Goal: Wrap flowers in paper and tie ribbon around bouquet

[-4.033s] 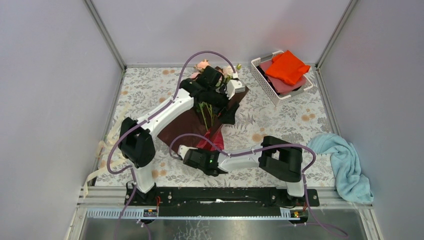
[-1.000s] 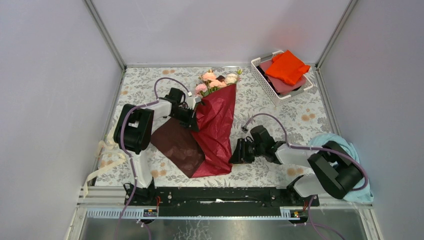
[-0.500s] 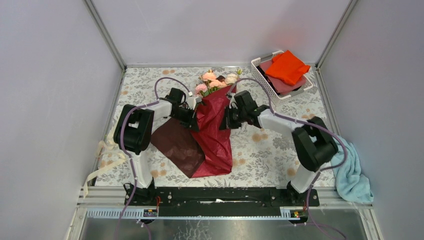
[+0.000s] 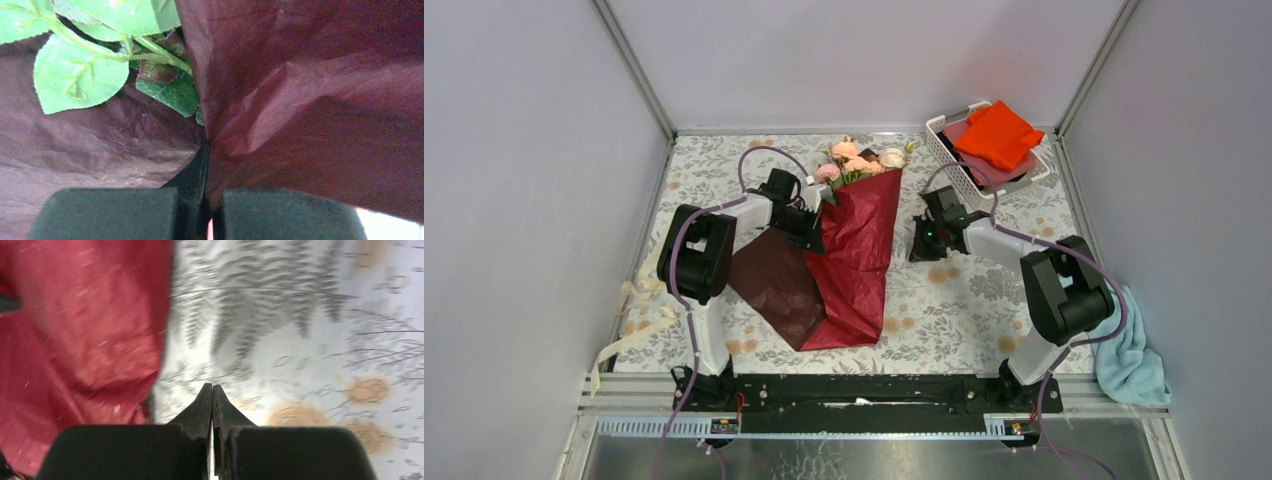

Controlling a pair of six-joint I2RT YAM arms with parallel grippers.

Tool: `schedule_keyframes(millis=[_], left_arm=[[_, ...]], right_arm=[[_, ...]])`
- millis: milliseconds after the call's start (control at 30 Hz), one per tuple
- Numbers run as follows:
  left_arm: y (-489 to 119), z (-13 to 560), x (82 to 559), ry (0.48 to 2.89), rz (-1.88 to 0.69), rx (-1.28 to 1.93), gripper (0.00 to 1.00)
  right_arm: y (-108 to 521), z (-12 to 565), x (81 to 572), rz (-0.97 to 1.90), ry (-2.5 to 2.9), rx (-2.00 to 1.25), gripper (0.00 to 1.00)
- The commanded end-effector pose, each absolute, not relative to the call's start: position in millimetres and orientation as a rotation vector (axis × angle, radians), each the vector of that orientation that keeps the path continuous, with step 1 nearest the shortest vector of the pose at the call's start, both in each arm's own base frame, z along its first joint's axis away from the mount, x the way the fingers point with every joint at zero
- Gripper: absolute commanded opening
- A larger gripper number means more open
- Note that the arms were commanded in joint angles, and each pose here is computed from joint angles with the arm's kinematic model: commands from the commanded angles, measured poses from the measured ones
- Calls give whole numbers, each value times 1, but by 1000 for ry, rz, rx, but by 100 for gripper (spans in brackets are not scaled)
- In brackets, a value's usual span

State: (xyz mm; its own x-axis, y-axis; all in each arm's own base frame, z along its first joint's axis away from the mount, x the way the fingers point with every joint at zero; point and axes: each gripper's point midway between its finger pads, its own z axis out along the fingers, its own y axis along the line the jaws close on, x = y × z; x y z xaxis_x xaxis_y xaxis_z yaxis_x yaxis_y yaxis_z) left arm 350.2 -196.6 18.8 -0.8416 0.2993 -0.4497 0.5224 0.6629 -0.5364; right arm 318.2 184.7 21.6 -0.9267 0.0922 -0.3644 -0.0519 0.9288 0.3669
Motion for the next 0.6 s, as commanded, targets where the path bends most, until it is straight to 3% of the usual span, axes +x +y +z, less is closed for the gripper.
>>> schedule_keyframes(millis=[0,167,333,433,567], left_arm=[[-194,19,368,2524,-901,675,8],[-190,15,368,2544,-871,656,11],[-173,31,387,2531,-769,601,39],[-143,71,421,2444,-702,483,63],[-97,118,450,2380,-481,407,69]], right_arm=[[245,75,305,574,2543,-301,0],[331,80,249,1090,2471,-506,0],[305,18,217,958,2676,-435,0],[291,0,208,892,2732,-384,0],[286,3,209,860,2720,-367,0]])
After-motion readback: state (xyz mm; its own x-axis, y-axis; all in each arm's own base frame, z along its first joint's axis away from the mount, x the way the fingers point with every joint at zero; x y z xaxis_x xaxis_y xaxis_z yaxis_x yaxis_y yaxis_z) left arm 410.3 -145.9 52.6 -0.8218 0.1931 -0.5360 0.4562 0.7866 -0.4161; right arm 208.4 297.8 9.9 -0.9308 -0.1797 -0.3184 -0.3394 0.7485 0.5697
